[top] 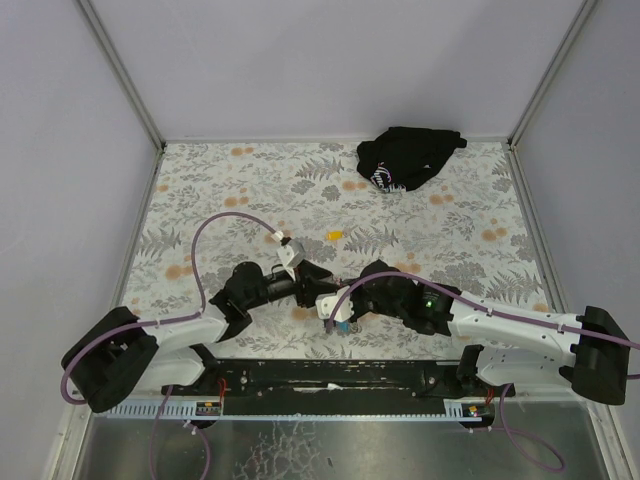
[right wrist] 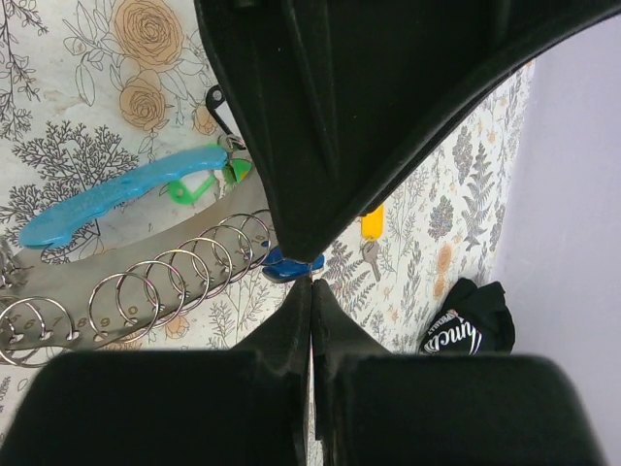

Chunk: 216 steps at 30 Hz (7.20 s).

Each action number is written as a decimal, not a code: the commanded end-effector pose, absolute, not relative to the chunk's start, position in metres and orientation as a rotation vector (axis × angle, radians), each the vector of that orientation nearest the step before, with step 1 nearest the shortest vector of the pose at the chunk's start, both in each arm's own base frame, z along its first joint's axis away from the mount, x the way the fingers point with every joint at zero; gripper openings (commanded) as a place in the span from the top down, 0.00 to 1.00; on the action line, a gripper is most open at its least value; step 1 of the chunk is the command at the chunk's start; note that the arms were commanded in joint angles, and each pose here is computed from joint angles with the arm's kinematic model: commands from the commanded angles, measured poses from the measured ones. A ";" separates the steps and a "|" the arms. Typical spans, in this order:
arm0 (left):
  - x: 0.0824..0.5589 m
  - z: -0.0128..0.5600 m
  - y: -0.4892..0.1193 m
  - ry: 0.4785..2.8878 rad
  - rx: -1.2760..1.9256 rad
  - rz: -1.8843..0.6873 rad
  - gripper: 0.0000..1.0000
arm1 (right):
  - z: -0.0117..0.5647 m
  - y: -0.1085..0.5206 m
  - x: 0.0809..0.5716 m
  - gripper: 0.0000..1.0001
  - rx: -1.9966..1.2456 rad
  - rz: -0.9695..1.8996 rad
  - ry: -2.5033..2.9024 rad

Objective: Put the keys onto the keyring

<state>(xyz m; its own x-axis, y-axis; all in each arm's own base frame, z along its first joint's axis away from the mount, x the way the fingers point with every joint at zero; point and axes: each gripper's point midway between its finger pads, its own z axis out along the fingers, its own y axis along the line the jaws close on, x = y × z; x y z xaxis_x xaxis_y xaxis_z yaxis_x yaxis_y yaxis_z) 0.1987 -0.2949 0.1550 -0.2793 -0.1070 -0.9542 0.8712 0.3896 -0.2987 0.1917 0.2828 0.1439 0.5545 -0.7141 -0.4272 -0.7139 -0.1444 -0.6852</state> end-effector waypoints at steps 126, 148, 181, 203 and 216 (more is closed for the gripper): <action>0.225 0.164 -0.286 1.560 0.437 -1.048 1.00 | 0.124 0.289 0.179 1.00 -1.662 0.153 1.183; 0.221 0.181 -0.277 1.440 0.180 -1.136 1.00 | 0.136 0.301 0.186 1.00 -1.603 0.114 1.226; 0.192 0.185 -0.288 1.364 0.463 -1.142 1.00 | 0.167 0.291 0.191 0.62 -1.399 0.425 1.208; 0.192 0.188 -0.287 1.359 0.388 -1.200 1.00 | 0.142 0.299 0.192 0.49 -1.367 0.475 1.187; 0.189 0.193 -0.289 1.332 0.396 -1.227 1.00 | 0.135 0.303 0.196 0.51 -1.292 0.521 1.164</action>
